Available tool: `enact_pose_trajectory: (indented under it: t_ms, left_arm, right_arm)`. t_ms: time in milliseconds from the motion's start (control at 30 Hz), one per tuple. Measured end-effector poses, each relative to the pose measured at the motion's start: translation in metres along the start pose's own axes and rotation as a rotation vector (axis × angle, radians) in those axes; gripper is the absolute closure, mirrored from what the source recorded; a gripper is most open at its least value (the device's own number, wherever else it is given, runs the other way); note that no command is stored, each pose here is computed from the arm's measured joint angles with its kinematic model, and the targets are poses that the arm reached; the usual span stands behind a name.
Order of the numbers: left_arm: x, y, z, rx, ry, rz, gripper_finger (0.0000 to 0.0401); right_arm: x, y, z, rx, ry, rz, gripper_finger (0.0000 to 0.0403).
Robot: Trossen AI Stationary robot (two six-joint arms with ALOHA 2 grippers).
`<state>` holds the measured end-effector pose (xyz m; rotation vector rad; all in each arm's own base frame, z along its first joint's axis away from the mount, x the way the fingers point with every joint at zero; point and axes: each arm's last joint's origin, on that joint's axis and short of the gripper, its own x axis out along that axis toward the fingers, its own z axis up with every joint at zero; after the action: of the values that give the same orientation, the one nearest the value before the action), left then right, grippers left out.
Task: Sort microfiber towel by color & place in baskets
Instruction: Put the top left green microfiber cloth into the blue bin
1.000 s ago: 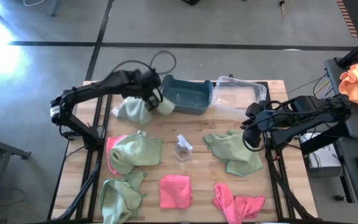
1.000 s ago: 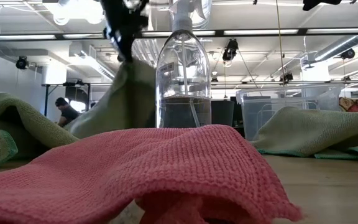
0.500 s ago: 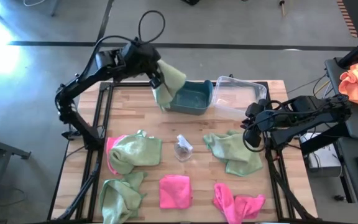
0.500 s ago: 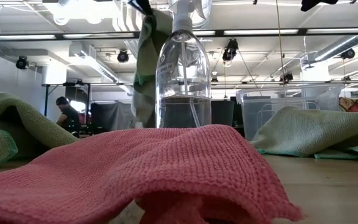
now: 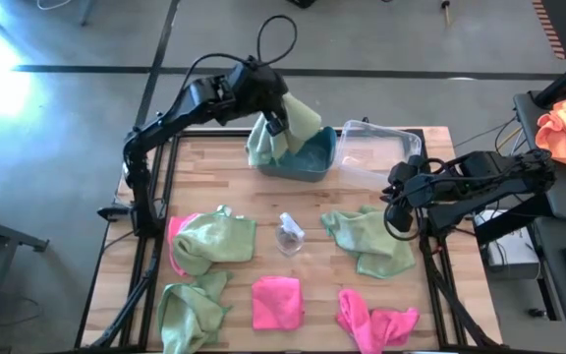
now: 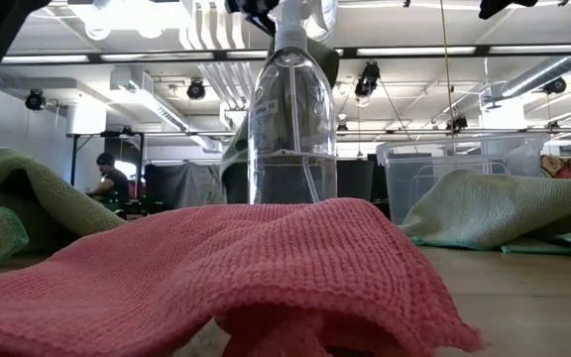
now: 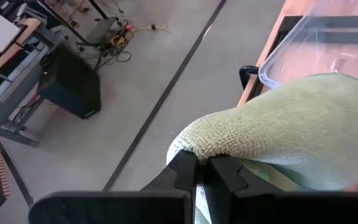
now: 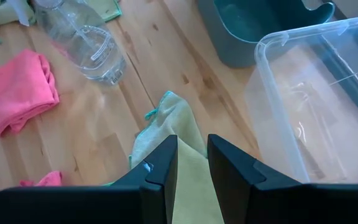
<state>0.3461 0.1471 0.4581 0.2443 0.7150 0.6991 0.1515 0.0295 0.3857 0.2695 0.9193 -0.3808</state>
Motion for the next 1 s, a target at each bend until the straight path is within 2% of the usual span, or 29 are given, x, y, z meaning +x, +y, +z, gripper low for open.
enact_pose_trajectory:
  t_ms: [233,400,567,667,1000]
  left_arm:
    - [0.001,-0.003,0.007,-0.010,-0.045,-0.032,0.0401]
    - [0.000,-0.003,0.021,-0.033,-0.192,-0.074,0.0401]
    - [-0.009,0.003,0.032,-0.065,-0.317,-0.069,0.0401]
    - [-0.009,0.002,0.030,-0.057,-0.294,-0.075,0.0401]
    - [-0.003,-0.005,0.005,0.002,-0.032,-0.076,0.0401]
  right_arm:
    - [0.000,0.000,0.000,-0.014,0.000,0.000,0.0321]
    - [0.000,0.000,0.000,-0.037,0.000,0.000,0.0321]
    - [0.000,0.000,0.000,-0.037,-0.001,0.000,0.0321]
    - [0.000,0.000,0.000,-0.037,-0.001,0.001,0.0321]
    - [0.000,0.000,0.000,-0.035,-0.002,0.001,0.0321]
